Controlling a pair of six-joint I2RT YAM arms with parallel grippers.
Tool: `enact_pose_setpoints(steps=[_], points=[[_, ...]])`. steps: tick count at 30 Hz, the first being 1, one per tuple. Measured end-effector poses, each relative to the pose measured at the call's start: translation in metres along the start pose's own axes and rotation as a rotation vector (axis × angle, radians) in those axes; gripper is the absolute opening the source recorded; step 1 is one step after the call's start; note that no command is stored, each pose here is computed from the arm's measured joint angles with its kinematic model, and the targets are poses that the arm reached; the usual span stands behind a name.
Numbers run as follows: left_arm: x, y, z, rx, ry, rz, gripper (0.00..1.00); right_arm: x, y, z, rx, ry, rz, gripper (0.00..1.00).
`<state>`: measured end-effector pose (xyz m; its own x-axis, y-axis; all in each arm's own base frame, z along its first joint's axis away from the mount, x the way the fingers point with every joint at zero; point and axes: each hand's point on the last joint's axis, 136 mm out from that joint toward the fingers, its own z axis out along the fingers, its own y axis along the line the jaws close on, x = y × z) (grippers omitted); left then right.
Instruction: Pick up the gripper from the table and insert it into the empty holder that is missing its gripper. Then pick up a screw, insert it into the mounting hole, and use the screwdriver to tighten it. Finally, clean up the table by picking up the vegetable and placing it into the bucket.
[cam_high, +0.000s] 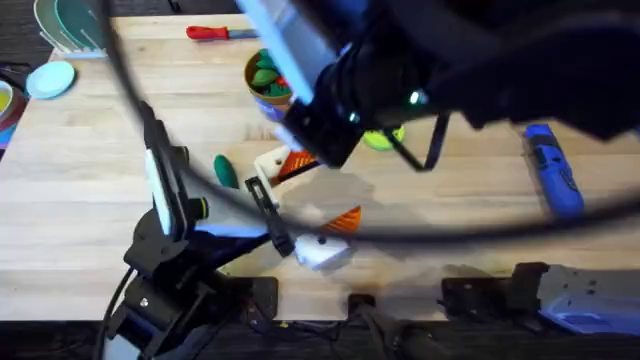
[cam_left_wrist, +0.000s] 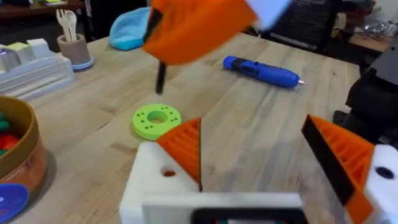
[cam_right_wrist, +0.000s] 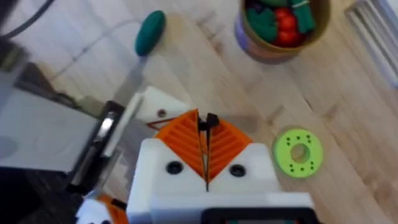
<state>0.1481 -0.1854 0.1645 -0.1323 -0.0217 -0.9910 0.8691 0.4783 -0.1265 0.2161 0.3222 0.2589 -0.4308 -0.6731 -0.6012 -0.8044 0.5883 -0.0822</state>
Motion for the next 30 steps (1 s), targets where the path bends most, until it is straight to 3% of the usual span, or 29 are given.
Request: enact_pose_setpoints(steps=[5, 30], points=[[0.0, 0.0, 0.0, 0.003, 0.0, 0.015, 0.993, 0.0, 0.02, -0.001, -0.033, 0.0, -0.023, 0.006], [0.0, -0.002, 0.0, 0.01, 0.001, 0.022, 0.994, 0.014, 0.037, 0.036, -0.096, 0.105, 0.006, 0.006]])
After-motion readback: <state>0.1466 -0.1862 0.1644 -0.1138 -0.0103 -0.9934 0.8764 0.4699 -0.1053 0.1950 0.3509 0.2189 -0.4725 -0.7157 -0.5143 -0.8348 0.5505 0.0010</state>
